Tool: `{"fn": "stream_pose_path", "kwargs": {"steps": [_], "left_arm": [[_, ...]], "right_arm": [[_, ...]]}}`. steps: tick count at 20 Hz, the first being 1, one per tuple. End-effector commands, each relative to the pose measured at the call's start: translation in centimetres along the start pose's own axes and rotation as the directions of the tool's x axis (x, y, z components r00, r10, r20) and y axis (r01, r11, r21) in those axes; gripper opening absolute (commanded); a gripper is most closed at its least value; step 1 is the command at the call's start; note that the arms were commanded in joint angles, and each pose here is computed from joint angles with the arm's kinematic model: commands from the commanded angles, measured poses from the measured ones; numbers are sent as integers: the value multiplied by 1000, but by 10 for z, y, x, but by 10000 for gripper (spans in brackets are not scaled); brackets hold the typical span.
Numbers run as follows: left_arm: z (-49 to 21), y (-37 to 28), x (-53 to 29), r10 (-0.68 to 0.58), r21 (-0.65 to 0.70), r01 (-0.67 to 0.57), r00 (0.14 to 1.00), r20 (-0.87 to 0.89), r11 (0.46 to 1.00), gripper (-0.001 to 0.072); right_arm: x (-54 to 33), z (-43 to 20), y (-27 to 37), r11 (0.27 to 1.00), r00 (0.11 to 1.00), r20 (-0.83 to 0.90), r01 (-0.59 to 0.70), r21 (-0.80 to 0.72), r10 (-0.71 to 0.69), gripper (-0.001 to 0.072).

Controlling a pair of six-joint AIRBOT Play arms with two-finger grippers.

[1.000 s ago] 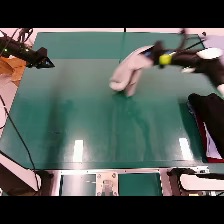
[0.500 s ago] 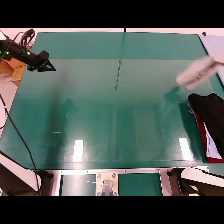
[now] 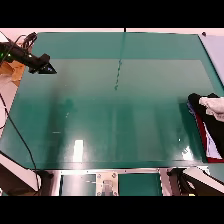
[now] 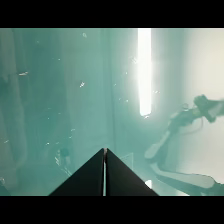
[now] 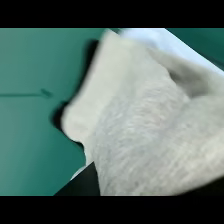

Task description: Fold the shirts.

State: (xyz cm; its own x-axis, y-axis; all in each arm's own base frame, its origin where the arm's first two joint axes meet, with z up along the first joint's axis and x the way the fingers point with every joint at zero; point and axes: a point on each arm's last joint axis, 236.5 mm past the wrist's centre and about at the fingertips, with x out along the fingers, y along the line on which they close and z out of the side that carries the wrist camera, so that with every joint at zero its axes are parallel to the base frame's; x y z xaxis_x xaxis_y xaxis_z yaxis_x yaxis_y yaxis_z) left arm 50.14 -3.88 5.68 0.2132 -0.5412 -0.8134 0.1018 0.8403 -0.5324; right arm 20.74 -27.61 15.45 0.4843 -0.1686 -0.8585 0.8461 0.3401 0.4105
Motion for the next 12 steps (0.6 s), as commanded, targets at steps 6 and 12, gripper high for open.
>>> {"fn": "stream_pose_path", "kwargs": {"steps": [6, 12], "left_arm": [[-9, -2, 0, -10, 25, 11, 999, -35, 1000, 18], [-7, -6, -1, -27, 54, 29, 999, -30, 998, 18]], "right_arm": [[31, -91, -123, 918, 888, -288, 391, 59, -360, 12], [19, -112, -133, 892, 836, -375, 449, 48, -401, 644]]}}
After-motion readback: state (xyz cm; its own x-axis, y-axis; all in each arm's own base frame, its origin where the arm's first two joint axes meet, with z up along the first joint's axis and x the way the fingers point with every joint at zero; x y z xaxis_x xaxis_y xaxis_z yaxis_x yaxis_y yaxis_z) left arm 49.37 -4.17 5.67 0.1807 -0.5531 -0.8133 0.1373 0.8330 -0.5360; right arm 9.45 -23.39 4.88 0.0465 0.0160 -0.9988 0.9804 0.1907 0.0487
